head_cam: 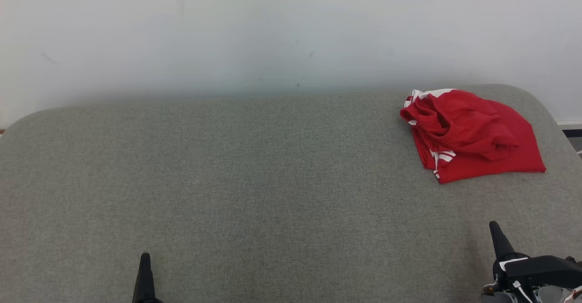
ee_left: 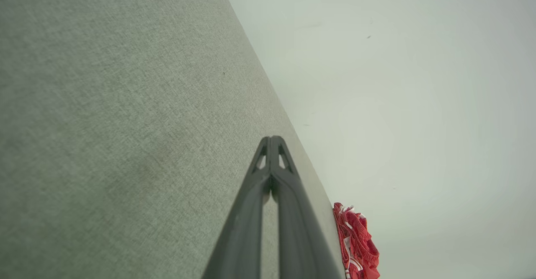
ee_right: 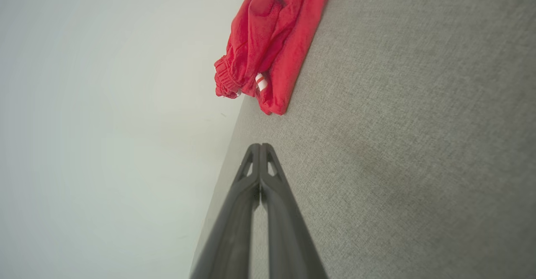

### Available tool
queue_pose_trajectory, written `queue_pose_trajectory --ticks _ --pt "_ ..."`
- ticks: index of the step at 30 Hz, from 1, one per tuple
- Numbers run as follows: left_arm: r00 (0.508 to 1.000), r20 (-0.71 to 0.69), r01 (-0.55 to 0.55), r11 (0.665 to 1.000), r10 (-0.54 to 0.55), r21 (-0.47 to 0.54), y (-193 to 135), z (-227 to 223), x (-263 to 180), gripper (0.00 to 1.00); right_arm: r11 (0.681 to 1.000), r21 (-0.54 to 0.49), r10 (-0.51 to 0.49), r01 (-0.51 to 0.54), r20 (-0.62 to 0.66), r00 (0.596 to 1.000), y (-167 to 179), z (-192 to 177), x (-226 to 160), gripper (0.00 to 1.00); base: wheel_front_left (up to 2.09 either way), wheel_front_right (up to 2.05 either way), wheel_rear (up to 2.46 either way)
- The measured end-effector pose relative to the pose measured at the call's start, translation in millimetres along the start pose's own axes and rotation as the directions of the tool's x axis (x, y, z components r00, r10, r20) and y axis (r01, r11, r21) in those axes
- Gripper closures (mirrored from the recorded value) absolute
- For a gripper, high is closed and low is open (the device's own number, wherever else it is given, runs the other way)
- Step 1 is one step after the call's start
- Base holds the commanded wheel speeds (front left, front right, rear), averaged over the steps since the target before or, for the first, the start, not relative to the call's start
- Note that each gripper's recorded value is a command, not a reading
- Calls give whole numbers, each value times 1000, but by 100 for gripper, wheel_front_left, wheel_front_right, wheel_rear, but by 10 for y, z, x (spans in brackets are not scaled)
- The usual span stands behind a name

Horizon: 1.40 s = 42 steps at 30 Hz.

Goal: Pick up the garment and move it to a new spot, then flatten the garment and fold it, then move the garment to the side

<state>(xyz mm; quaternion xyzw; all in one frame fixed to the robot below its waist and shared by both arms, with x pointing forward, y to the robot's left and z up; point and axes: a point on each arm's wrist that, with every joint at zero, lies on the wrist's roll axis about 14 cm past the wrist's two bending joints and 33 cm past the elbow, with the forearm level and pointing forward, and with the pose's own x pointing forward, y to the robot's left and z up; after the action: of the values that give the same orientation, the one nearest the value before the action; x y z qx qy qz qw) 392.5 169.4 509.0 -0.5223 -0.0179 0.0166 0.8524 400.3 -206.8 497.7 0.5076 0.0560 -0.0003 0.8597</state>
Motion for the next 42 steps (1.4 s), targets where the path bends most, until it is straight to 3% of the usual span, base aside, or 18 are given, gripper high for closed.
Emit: queue_pose_trajectory --ticks 21,42 --pt "1000 -17 -4 980 1 -200 -44 -63 98 100 978 210 8 -13 25 1000 -26 175 67 100 0 0 0" --pt "999 -34 -18 936 6 -352 -66 -117 175 100 923 382 31 -50 55 998 -26 329 117 100 0 0 0"
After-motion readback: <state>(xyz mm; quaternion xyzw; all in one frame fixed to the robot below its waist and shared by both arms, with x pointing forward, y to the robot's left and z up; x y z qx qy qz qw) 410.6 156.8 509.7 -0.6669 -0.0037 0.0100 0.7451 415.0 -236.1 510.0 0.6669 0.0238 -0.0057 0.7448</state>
